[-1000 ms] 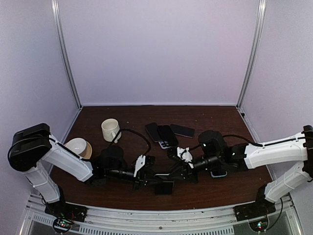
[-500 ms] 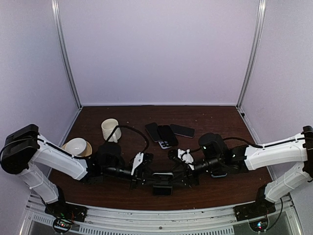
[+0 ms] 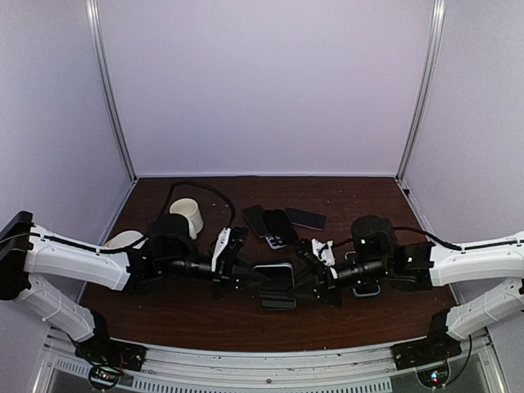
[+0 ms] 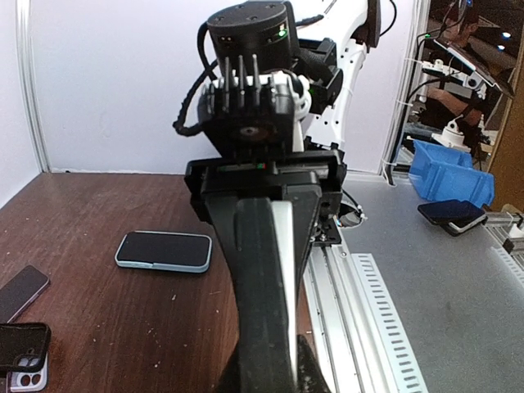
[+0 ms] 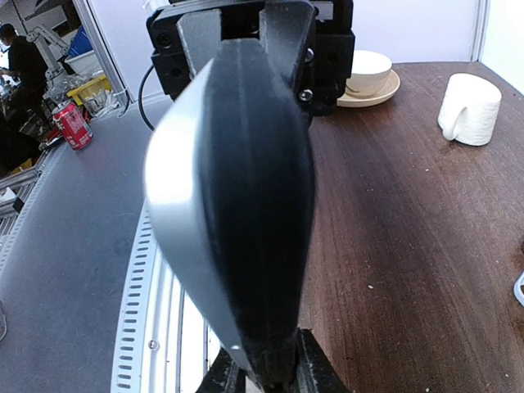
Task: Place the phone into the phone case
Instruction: Press the phone with the phone case against the phone.
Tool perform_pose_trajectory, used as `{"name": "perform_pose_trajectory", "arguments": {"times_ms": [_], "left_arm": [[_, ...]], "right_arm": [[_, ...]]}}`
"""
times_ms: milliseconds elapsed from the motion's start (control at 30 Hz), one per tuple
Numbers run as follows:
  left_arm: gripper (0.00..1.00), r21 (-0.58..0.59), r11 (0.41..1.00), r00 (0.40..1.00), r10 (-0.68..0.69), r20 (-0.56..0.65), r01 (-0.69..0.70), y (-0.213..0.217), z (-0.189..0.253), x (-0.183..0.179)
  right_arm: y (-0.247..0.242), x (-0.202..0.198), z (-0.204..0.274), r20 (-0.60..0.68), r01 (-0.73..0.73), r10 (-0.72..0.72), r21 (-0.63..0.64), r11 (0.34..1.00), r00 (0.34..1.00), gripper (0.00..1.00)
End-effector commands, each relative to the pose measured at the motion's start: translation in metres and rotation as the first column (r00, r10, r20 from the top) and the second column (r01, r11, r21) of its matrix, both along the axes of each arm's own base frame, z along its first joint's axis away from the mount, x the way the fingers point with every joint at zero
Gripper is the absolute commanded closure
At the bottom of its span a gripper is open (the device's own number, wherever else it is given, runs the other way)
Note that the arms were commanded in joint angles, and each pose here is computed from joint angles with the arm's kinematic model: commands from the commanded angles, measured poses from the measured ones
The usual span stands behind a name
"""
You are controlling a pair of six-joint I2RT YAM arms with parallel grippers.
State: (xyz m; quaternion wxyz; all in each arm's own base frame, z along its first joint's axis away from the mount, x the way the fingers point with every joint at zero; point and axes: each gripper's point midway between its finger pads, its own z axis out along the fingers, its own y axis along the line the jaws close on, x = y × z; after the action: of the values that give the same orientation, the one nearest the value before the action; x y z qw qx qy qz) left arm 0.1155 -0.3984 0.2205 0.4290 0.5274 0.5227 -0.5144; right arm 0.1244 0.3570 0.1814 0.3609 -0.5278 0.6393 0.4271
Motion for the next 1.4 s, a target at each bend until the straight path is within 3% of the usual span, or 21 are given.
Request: {"name": "perform_pose_trajectory", "arguments": {"times_ms": [0,233,333,367,533,700,800,1033,1200,1367], "left_arm": [[1.0,-0.107,0.993,0.997,-0.044,0.066,0.051,0.001,0.046,-0.008],[1.0,-0.156,0.985,0.996,-0.058,0.067,0.068,0.002,0.062,-0.011],[1.0,-0.16,0.985,0.997,-0.053,0.063,0.062,0.001,0.065,-0.01],[0.96,-0.16,0.985,0.997,-0.049,0.063,0.058,0.001,0.065,-0.009],[0.55,-0.153,0.988,0.998,-0.006,0.061,0.015,0.003,0.061,-0.003],[0.42,-0.131,0.991,0.998,0.001,0.062,0.007,0.002,0.054,-0.002],[0.45,-0.129,0.991,0.998,-0.023,0.056,0.03,0.0,0.053,-0.004],[0.97,-0.14,0.989,0.998,-0.041,0.045,0.047,-0.001,0.055,-0.007],[1.0,-0.163,0.986,0.999,-0.039,0.038,0.045,0.0,0.059,-0.007],[1.0,-0.186,0.982,0.998,-0.031,0.063,0.042,0.002,0.065,-0.008]], "right_arm": [[-0.002,-0.002,0.023,0.011,-0.001,0.001,0.042,0.999,1.0,0.83],[0.002,-0.008,0.049,0.008,-0.027,0.026,0.092,0.995,1.0,1.0],[0.002,-0.008,0.069,0.034,-0.025,0.02,0.14,0.99,0.999,1.0],[0.001,-0.007,0.077,0.047,-0.021,0.014,0.158,0.987,0.999,1.0],[-0.008,-0.005,0.118,0.075,0.018,-0.04,0.269,0.963,0.996,1.0],[-0.015,-0.002,0.143,0.092,0.049,-0.086,0.344,0.938,0.992,1.0],[-0.015,-0.003,0.152,0.096,0.045,-0.087,0.374,0.926,0.992,1.0],[-0.012,-0.004,0.16,0.093,0.03,-0.072,0.391,0.92,0.993,1.0],[-0.008,-0.004,0.156,0.073,0.022,-0.054,0.378,0.926,0.996,0.99],[-0.004,-0.003,0.14,0.051,0.025,-0.044,0.324,0.946,0.998,0.58]]}}
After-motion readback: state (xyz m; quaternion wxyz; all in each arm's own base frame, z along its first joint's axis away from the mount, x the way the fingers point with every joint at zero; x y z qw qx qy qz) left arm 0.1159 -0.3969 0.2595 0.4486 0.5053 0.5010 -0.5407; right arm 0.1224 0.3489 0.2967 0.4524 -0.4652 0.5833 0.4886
